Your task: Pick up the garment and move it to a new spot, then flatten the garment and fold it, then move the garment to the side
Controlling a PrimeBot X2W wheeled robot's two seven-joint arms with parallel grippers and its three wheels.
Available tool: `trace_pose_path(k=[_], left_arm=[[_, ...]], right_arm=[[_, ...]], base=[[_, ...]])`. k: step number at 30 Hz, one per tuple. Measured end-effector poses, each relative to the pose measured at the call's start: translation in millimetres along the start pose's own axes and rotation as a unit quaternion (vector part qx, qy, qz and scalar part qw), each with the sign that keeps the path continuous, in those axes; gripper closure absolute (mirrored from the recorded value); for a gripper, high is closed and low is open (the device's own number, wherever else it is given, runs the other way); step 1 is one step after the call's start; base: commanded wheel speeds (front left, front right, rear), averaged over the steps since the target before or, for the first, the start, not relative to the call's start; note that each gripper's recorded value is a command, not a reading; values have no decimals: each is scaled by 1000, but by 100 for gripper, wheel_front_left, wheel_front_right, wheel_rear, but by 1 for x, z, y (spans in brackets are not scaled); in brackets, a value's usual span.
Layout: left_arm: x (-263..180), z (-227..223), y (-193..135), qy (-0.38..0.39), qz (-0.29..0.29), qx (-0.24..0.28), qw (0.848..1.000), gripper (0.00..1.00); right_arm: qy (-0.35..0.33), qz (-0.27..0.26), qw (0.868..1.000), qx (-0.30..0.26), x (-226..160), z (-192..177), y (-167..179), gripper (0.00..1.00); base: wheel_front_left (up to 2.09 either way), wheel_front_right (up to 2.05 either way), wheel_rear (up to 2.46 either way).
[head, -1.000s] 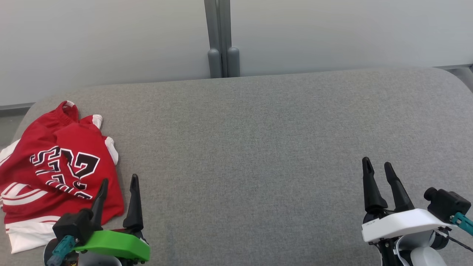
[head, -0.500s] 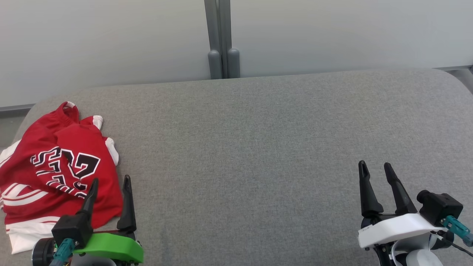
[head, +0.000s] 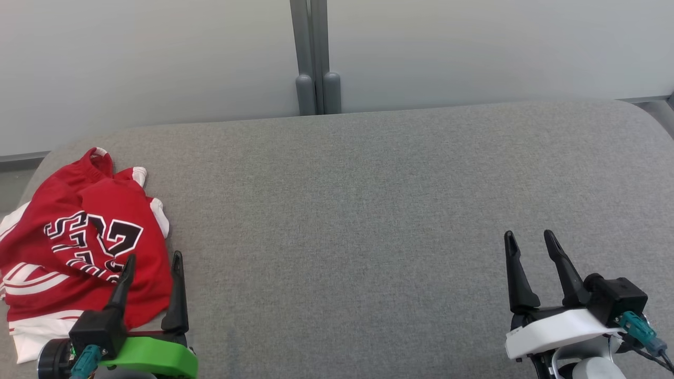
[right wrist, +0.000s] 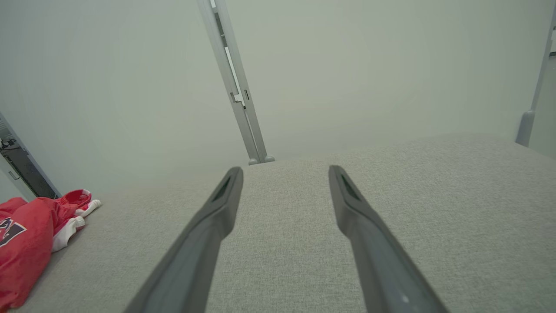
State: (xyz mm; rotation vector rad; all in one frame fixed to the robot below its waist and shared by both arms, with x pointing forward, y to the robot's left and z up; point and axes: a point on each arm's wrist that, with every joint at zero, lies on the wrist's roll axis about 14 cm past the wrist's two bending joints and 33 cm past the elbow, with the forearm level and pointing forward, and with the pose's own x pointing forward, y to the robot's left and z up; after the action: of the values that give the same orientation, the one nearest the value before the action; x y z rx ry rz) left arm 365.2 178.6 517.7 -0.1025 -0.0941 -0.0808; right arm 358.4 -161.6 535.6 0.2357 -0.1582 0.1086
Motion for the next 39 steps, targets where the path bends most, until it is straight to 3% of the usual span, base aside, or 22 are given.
trace_pose_path(k=[15, 22, 39], left_arm=[[-7, -8, 7, 14, 3, 52, 999, 0], [-6, -3, 7, 18, 9, 27, 999, 0], [-9, 2, 12, 22, 19, 34, 999, 0]], right_arm=[[3, 15, 998, -61, -4, -4, 4, 0], [11, 15, 998, -59, -5, -9, 4, 0], [27, 11, 998, -55, -4, -11, 2, 0]], base=[[0, 0, 0], [0, 0, 0], [0, 0, 0]])
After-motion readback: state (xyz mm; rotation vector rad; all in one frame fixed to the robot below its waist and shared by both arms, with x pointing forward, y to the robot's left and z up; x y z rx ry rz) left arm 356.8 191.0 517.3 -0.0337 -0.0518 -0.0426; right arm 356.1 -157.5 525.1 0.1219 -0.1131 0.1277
